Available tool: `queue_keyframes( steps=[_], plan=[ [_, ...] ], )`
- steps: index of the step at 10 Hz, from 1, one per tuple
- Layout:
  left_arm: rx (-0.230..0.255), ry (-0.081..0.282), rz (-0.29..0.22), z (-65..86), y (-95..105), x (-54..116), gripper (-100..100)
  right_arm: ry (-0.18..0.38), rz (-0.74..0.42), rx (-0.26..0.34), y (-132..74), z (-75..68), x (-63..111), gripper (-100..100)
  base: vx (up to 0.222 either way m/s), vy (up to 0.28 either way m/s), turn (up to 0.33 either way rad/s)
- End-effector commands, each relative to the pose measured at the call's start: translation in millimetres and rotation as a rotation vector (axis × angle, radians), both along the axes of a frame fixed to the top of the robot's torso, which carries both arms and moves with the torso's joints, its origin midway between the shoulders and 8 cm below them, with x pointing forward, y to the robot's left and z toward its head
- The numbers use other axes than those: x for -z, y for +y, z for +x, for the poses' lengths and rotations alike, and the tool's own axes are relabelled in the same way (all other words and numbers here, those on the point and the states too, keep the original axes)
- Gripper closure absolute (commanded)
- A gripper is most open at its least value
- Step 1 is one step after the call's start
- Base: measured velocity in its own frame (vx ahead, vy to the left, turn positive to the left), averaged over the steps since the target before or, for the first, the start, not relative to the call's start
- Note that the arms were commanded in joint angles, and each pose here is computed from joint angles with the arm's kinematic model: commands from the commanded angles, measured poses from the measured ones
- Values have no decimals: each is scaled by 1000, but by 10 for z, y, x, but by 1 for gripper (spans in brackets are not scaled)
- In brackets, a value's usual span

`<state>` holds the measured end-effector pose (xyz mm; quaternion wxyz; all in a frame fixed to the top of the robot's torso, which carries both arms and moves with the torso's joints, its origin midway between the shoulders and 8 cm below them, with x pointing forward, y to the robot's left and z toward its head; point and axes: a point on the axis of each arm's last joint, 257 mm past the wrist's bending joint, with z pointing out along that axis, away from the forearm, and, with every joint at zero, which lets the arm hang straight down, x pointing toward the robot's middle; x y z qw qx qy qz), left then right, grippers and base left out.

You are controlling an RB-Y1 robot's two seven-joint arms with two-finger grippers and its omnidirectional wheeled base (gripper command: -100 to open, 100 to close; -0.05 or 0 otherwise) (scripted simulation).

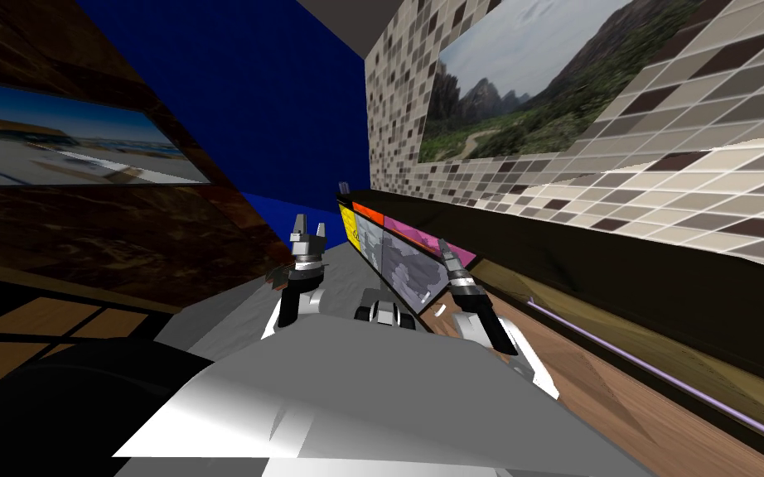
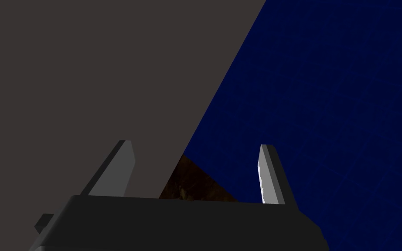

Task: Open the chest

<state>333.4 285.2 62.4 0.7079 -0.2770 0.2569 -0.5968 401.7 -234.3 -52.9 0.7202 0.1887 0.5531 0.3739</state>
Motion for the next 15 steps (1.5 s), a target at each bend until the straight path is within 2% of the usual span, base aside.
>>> queue_keyframes(
  steps=[1,2,4,5,7,8,10,11,13,14,15],
  plan=[
    [0,0,0,0,0,0,0,13,-80,31,-35,25,54,-100,0,0,0],
    [0,0,0,0,0,0,0,39,-146,44,-42,41,119,-100,9,-2,23],
    [0,0,0,0,0,0,0,33,-187,56,-42,41,119,-100,10,-9,12],
    [0,0,0,0,0,0,0,58,-256,68,-53,56,183,-100,7,-6,25],
    [0,0,0,0,0,0,0,52,-297,79,-53,56,183,-100,15,-3,7],
    [0,0,0,0,0,0,0,76,-367,90,-66,70,245,-100,13,-3,26],
    [0,0,0,0,0,0,0,70,-408,101,-66,70,245,-100,6,-9,14],
    [0,0,0,0,0,0,0,93,-478,111,-82,82,304,-100,11,-8,27],
    [0,0,0,0,0,0,0,86,-520,121,-82,82,304,-100,3,-14,13],
    [0,0,0,0,0,0,0,108,-591,129,-101,94,360,-100,12,-10,32],
    [0,0,0,0,0,0,0,104,-617,135,-101,94,360,-100,3,-10,26]
  ],
)
